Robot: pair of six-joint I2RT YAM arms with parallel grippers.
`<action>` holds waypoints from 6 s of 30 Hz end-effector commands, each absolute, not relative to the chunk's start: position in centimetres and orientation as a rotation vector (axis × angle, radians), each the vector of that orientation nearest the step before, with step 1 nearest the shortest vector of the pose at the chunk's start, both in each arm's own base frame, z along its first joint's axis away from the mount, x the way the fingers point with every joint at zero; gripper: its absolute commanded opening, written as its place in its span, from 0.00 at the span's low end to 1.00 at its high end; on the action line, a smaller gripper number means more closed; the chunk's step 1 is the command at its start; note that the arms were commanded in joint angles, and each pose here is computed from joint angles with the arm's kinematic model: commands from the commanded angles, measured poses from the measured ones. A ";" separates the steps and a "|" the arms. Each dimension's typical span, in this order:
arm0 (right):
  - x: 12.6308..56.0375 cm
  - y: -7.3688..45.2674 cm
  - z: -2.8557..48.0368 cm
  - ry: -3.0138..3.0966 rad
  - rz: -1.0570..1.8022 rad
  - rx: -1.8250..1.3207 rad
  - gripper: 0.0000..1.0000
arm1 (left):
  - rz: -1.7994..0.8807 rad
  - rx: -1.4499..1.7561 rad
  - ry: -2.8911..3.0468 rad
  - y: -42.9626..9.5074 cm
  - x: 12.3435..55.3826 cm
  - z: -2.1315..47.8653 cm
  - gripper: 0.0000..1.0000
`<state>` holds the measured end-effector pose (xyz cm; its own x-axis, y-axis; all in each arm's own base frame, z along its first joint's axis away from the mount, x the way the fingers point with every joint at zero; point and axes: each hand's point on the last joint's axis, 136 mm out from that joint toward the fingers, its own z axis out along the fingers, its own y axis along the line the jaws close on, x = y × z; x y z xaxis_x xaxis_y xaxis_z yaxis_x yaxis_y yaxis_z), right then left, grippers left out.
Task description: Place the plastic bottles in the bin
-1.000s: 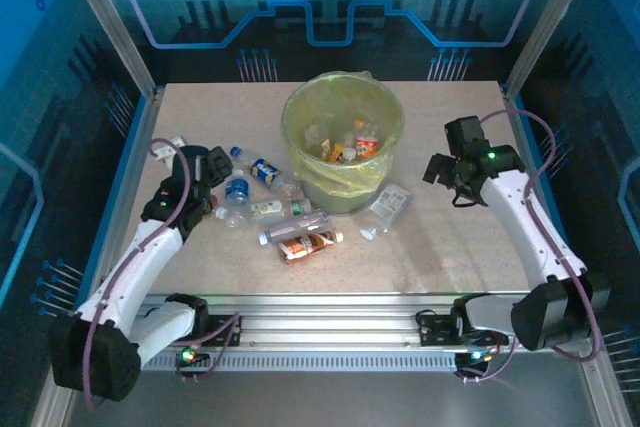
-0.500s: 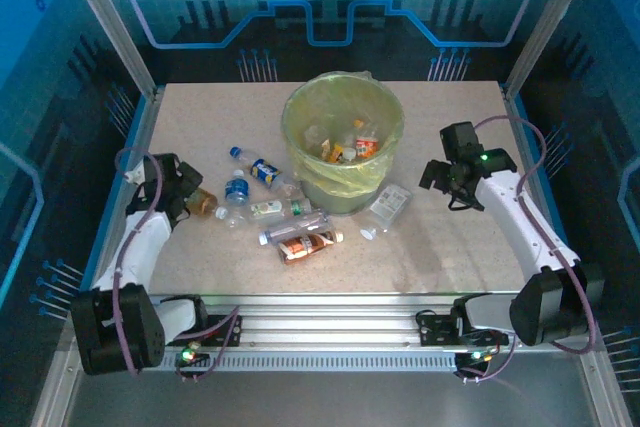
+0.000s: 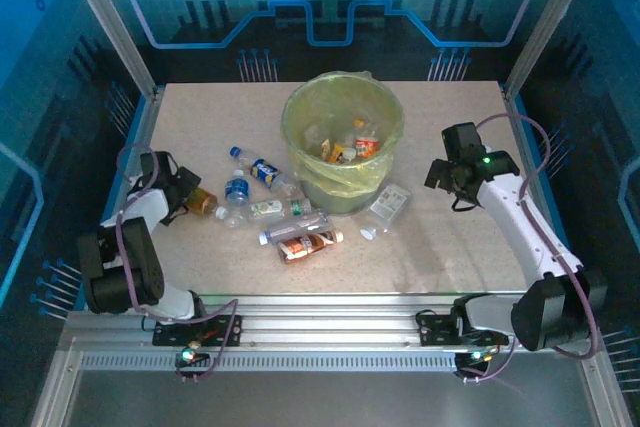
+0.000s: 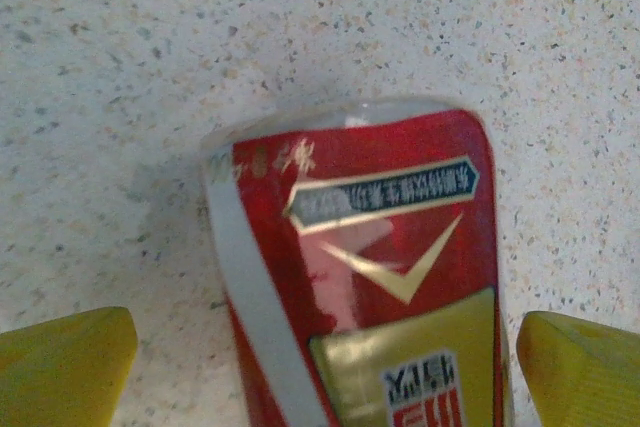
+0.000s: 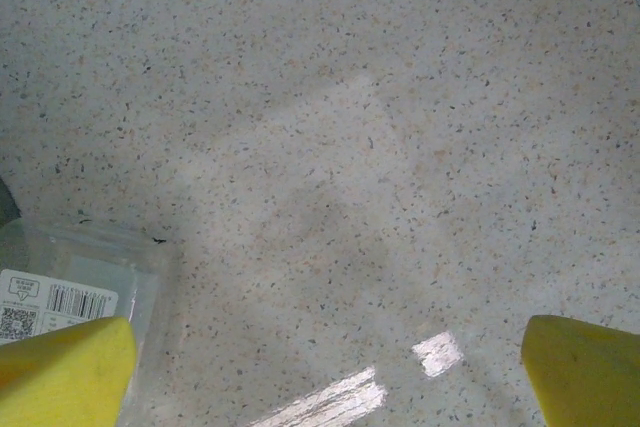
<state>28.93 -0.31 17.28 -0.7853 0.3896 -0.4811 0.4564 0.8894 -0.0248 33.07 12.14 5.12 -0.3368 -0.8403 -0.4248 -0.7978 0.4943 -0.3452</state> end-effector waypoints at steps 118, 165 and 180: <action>27.3 0.4 18.2 2.437 0.057 0.766 1.00 | -0.534 0.288 1.754 -29.3 43.9 32.9 0.98; 29.2 11.7 6.4 2.691 0.357 0.700 1.00 | -0.210 -0.369 1.607 -8.8 36.0 34.2 0.99; 27.1 7.9 4.3 2.787 0.157 0.788 0.94 | -0.224 -0.383 1.607 -8.8 36.0 34.2 0.99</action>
<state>28.88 10.02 5.14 -0.8207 0.5260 -0.2232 0.4681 0.8429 0.2654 36.04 -9.21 34.27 -0.0446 -0.3536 -0.9343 -0.0965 0.9324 -0.3483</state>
